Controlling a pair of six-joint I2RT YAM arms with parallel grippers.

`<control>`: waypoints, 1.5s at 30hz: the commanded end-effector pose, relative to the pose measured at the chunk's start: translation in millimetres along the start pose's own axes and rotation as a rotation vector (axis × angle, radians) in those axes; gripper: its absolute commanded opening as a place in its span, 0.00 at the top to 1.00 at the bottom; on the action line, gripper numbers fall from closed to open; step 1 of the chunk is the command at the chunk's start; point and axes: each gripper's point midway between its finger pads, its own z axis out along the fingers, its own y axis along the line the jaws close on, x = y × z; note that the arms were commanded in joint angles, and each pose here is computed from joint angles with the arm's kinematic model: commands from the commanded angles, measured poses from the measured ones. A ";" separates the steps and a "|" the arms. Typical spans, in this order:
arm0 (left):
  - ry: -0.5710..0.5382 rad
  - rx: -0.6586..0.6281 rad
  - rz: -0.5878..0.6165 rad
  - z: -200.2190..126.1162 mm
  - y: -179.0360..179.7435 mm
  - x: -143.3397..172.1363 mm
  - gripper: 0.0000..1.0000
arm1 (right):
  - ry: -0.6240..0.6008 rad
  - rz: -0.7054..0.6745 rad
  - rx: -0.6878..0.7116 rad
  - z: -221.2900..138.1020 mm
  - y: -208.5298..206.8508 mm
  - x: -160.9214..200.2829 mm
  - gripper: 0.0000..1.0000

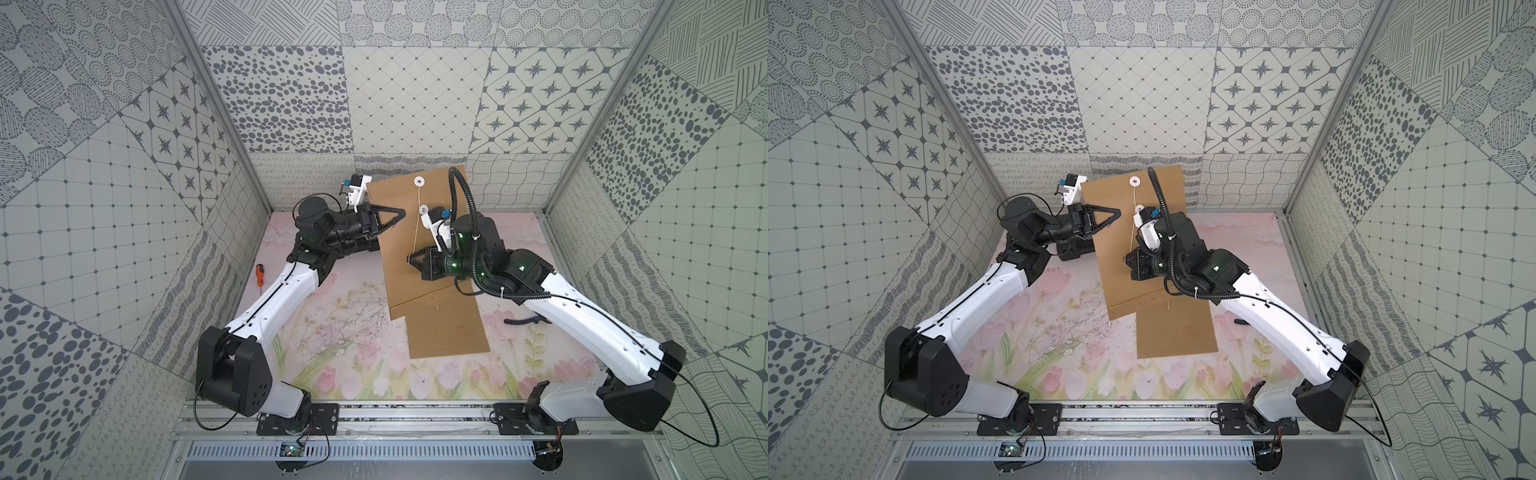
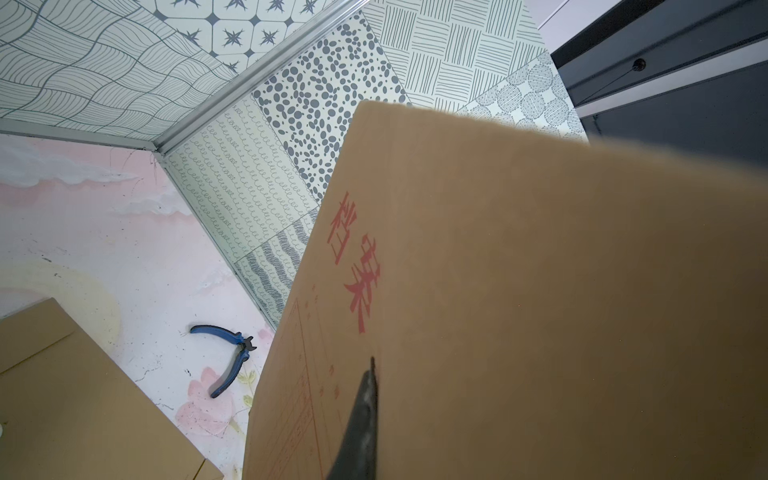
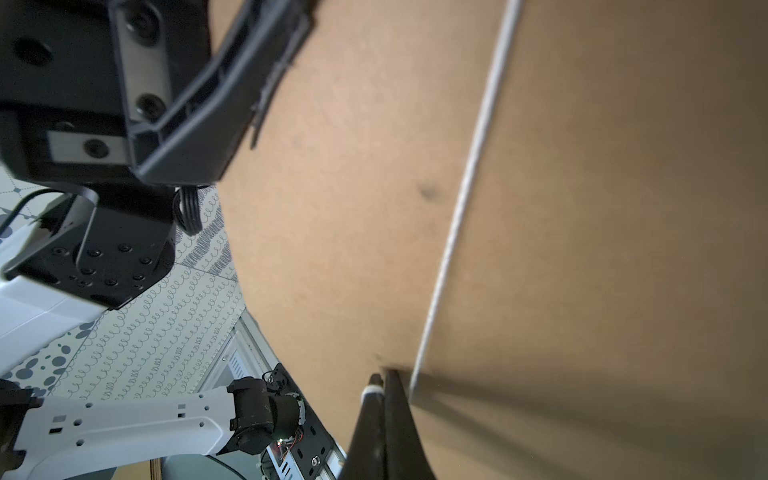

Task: Close the mouth of the file bag
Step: Close the file bag.

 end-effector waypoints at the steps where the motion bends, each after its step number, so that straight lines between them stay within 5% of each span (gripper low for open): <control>1: -0.008 0.021 0.089 -4.4 -17.0 -6.1 1.00 | -0.072 0.013 -0.034 -12.3 6.3 -15.6 1.00; 18: 0.032 0.023 0.094 -8.6 -23.4 5.1 1.00 | -0.097 0.117 0.006 -19.5 -60.4 -32.2 1.00; 45: 0.044 -0.029 0.088 -27.4 -14.8 13.2 1.00 | -0.114 0.071 0.161 -50.5 -114.7 -69.4 1.00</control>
